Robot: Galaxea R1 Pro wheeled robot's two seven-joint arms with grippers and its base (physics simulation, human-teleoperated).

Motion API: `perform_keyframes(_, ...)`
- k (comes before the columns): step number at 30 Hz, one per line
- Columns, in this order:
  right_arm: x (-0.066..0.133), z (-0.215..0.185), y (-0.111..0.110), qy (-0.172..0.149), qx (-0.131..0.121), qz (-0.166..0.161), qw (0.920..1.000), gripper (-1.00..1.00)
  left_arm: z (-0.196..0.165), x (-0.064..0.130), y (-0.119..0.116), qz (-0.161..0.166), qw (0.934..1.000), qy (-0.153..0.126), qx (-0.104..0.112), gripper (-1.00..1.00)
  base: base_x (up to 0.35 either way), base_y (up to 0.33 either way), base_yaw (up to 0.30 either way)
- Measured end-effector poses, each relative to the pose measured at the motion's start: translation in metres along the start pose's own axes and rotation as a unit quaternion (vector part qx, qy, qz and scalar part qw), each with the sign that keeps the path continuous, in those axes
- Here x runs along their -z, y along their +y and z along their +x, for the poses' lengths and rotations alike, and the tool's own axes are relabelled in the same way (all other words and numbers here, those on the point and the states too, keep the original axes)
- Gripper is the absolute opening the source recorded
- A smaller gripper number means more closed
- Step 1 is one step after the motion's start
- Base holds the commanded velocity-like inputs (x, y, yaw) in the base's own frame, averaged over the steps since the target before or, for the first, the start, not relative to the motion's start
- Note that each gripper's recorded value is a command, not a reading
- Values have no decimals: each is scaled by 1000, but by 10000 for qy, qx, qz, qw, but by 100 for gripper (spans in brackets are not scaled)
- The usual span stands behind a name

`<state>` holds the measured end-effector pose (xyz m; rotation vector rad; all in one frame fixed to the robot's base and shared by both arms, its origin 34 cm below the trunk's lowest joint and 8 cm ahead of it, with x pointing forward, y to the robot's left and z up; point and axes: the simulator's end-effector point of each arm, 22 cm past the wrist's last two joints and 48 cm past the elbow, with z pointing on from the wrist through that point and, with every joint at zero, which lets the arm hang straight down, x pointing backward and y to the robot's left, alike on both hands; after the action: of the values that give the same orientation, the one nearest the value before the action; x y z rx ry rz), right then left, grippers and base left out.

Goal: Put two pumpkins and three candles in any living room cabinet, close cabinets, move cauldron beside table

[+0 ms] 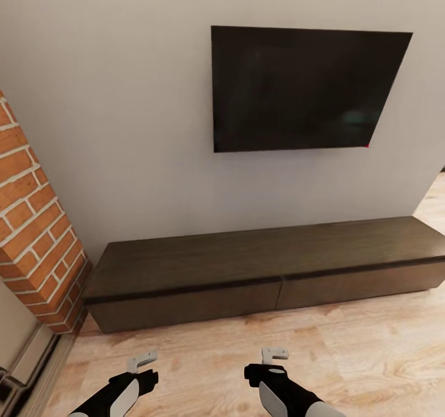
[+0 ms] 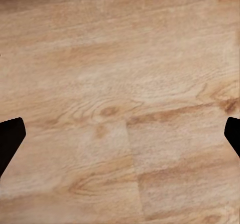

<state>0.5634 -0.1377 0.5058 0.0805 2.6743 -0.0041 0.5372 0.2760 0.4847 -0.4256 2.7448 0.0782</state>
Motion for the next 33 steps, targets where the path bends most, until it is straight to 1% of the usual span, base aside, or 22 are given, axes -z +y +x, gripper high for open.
perform_keyframes(10, 0, 0, 0, -2, -5, 2, 10000, 100, 1, 0, -1, 3, 10000, 6, -5, 100, 12, 0, 254)
perform_keyframes(15, -1, -1, -3, -23, -15, 18, 10000, 100, 1, 0, -2, 38, 10000, 6, -11, 100, 0, 0, 88)
perform_keyframes(17, -1, -3, -5, -66, -29, 28, 10000, 100, 1, 0, -3, 58, 10000, 3, -16, 100, 0, 0, 22)
perform_keyframes(21, 0, -18, -4, -368, -144, -14, 9992, 100, -2, 1, -9, 181, 9998, -13, -25, 100, 0, 0, 8)
perform_keyframes(24, 1, -27, 11, -532, -250, -350, 9977, 100, -5, 2, -20, 527, 9986, -15, -35, 100, 0, 0, 2)
perform_keyframes(26, 2, -30, 23, -572, -331, -791, 9947, 100, -18, 5, -28, 952, 9954, -55, -42, 100, 0, 0, 0)
perform_keyframes(27, 3, -32, 29, -570, -453, -1055, 9918, 100, -27, 10, -31, 1233, 9924, -24, -55, 100, 0, 0, 0)
perform_keyframes(28, 4, -34, 32, -571, -609, -1265, 9884, 100, -36, 16, -35, 1519, 9884, 55, -75, 100, 0, 0, 0)
perform_keyframes(29, 5, -36, 32, -573, -705, -1352, 9866, 100, -40, 21, -36, 1666, 9859, 107, -82, 100, 0, 0, 0)
perform_keyframes(31, 6, -44, 26, -610, -1159, -1618, 9781, 100, -60, 40, -43, 2190, 9753, 270, -37, 100, 0, 0, 0)
perform_keyframes(33, 6, -54, 12, -688, -1605, -1760, 9688, 100, -81, 57, -43, 2532, 9669, 282, 117, 100, 0, 0, 0)
